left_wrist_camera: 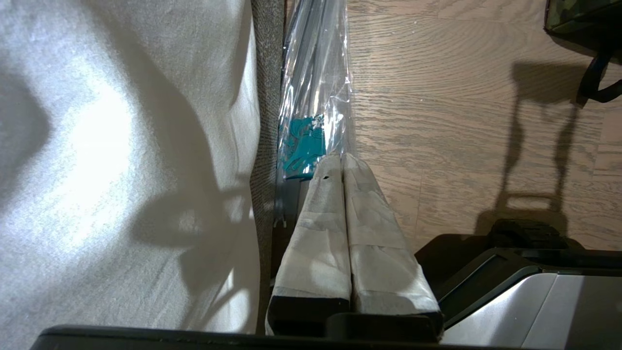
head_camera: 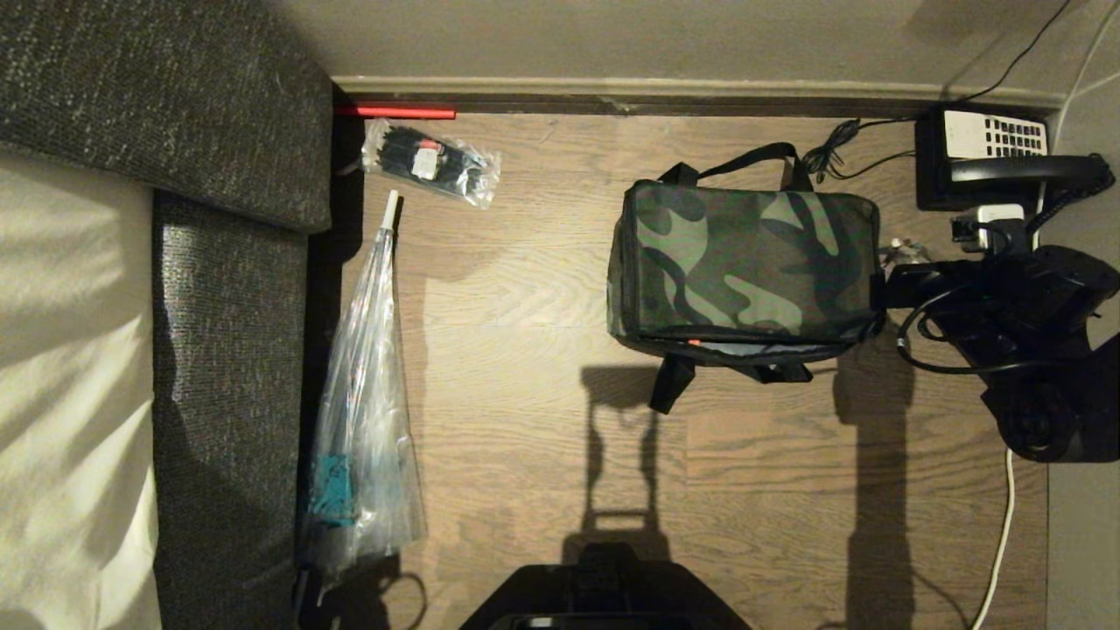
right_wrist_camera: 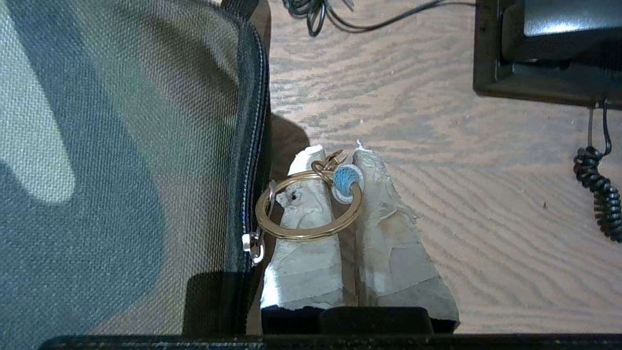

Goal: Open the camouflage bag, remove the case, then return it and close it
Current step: Open the top of the storage box

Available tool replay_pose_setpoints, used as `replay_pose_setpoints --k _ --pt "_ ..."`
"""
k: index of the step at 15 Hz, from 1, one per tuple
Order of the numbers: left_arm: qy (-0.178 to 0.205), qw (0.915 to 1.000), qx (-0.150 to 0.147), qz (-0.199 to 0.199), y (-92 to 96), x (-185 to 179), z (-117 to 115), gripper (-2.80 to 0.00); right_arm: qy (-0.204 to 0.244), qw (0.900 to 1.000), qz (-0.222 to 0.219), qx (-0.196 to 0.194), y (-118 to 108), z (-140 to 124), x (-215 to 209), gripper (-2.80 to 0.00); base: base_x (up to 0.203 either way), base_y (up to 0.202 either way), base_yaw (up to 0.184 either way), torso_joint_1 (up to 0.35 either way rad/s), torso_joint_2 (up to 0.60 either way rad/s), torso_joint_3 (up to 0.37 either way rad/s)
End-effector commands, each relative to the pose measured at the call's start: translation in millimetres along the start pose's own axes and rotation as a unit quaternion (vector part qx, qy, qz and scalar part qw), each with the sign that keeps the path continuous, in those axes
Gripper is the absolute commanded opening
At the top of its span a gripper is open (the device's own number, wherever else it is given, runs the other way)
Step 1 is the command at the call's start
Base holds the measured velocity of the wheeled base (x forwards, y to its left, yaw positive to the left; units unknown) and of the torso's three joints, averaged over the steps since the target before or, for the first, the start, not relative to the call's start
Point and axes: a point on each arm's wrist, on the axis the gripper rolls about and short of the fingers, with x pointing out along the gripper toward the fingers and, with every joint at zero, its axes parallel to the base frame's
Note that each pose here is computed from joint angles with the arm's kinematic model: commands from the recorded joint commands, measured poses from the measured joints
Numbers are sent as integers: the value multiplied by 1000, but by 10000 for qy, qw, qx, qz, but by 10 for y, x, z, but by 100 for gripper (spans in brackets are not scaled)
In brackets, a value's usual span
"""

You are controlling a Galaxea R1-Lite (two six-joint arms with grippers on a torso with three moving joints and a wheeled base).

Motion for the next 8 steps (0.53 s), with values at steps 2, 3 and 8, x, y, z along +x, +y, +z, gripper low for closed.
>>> replay_pose_setpoints --k 2,3,8 --pt "7 10000 0 4 0 1 -4 -280 -92 10000 -9 -13 -2 11 19 -280 0 0 0 0 0 0" --pt "7 10000 0 4 0 1 -4 -280 -109 9999 -11 -13 -3 15 29 -280 0 0 0 0 0 0" --pt "2 10000 0 1 0 0 -1 -280 -180 9998 -13 -5 -1 38 60 -280 0 0 0 0 0 0"
